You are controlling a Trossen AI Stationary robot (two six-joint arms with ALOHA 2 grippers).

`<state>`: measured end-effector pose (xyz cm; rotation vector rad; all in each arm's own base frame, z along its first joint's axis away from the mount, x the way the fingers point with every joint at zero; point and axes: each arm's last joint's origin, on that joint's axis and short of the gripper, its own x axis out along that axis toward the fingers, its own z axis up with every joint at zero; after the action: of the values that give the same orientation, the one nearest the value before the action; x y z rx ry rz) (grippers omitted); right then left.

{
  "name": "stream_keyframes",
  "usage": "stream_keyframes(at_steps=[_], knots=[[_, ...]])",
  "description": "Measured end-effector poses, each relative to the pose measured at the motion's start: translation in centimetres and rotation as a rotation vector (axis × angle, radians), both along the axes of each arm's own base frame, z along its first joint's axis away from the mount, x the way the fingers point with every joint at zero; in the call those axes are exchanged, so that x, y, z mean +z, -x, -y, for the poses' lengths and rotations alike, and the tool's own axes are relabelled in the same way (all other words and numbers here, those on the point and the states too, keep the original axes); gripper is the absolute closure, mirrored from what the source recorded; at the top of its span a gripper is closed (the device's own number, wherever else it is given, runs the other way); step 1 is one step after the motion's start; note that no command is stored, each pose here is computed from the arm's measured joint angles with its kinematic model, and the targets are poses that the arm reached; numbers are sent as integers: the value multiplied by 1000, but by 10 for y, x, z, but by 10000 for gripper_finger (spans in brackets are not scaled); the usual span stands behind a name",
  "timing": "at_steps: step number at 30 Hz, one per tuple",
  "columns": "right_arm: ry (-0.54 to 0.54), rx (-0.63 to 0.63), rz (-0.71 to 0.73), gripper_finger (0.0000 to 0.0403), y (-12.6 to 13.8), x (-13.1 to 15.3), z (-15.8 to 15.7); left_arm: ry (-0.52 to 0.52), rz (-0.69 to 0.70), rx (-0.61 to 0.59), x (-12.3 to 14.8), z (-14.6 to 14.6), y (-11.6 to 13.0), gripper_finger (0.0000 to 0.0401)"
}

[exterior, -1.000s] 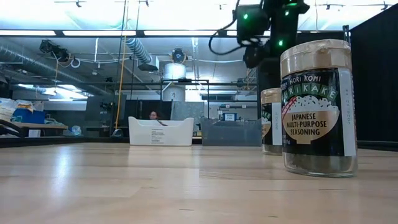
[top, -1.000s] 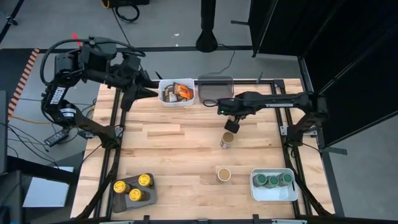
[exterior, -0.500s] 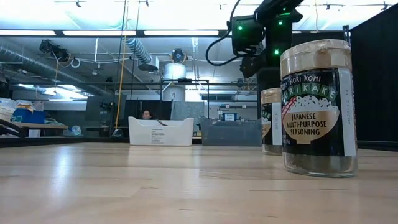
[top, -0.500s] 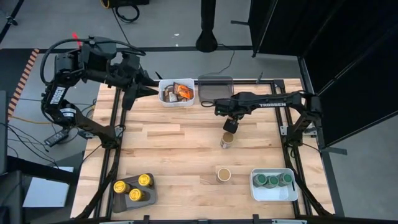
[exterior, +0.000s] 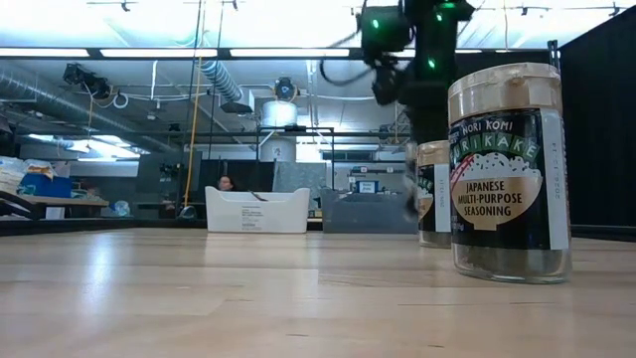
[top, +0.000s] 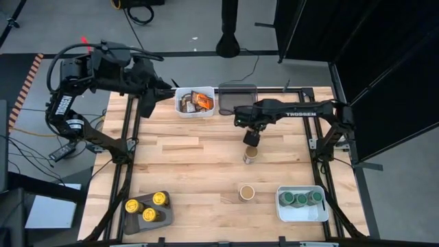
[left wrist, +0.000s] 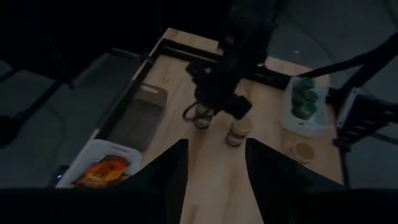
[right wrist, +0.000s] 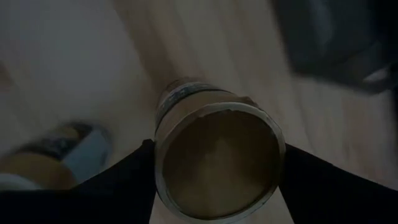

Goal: Sort spices by type
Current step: Put the brown seasoning bottle into the top black bin

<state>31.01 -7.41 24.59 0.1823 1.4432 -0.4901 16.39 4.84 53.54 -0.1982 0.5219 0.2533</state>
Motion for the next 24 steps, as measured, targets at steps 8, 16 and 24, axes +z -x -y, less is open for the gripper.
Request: stream_keyframes(at_steps=[8, 16, 24], knots=[[113, 36, 177, 119, -15, 61, 17, -36, -22, -5, -1, 0, 1, 238], [222, -122, 258, 119, 1, 90, 79, -69, -46, 34, -2, -2, 2, 238], [182, -143, 165, 119, 9, 66, 125, -69, -46, 39, -2, -2, 2, 238]])
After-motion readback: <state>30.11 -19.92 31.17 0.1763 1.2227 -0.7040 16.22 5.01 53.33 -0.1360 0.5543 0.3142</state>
